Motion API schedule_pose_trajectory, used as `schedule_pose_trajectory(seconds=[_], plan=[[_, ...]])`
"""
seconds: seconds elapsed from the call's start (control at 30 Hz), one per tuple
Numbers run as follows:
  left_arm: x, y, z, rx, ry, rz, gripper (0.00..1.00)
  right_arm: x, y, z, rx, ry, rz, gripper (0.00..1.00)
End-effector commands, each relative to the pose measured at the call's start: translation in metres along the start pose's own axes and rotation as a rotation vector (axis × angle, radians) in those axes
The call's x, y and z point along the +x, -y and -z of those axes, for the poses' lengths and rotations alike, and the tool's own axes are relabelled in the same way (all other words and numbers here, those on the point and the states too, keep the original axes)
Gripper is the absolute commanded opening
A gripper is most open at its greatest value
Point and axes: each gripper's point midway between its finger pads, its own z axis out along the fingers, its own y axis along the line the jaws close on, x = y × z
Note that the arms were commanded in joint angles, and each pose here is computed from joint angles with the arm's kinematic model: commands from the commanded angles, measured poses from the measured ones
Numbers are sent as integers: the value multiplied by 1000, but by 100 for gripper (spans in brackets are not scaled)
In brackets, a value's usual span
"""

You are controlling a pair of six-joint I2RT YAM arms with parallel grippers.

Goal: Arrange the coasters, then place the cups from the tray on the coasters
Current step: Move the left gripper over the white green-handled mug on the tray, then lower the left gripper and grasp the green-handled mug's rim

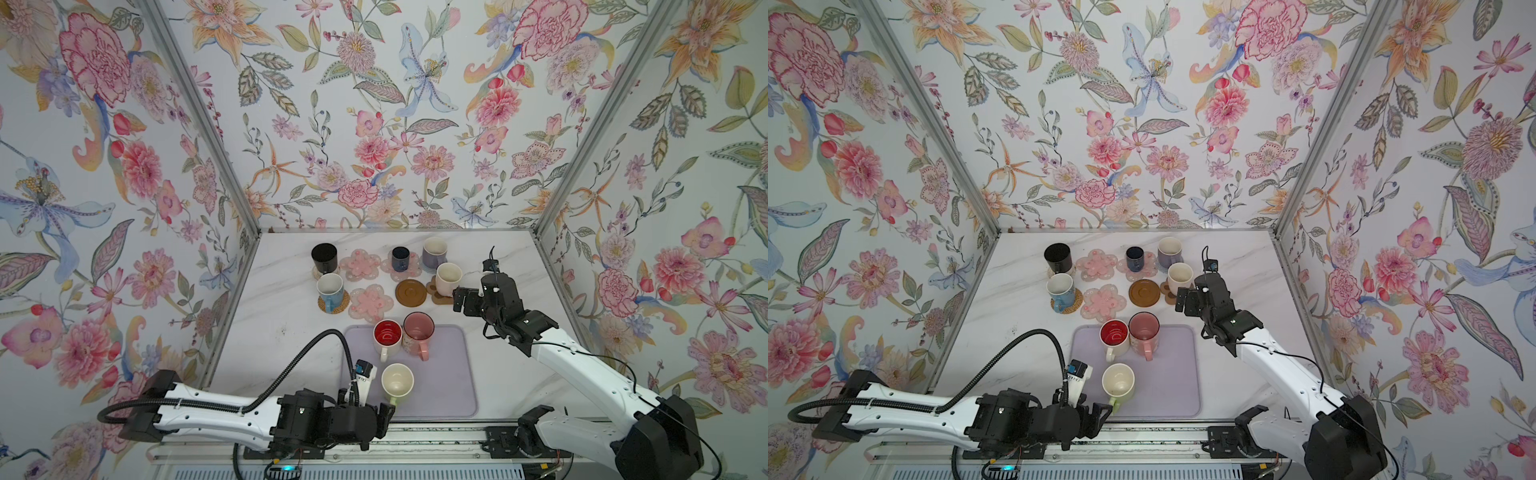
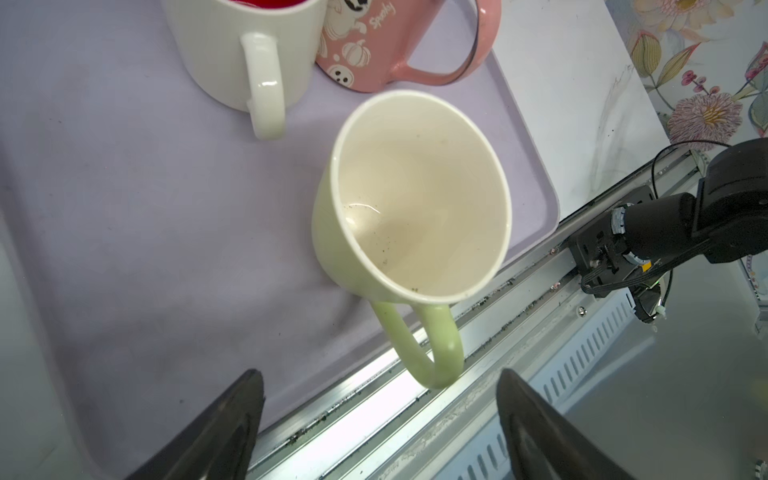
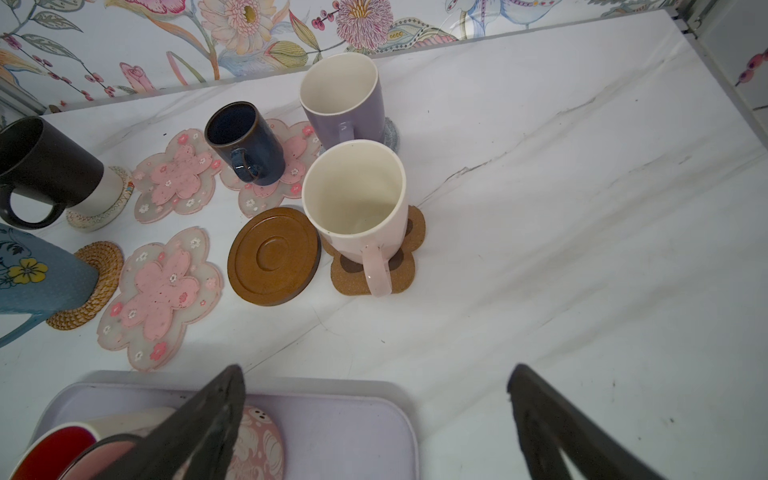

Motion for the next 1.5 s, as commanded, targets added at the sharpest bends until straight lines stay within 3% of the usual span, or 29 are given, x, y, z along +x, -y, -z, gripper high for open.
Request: schedule_pose_trajectory(seconds=[0.0, 0.27, 0.9, 1.47], plan=[[0, 12, -2, 4, 4, 34, 90, -2, 1, 2, -8, 15, -22, 99], [0, 16, -12, -73, -3, -7, 88, 5, 4, 1, -5, 8, -28, 99], [2, 9, -42, -118, -82, -25, 71, 9, 5, -4, -9, -6, -32, 99], [8, 9, -55, -166, -147, -80, 46, 11, 5, -6, -11, -12, -37, 99]])
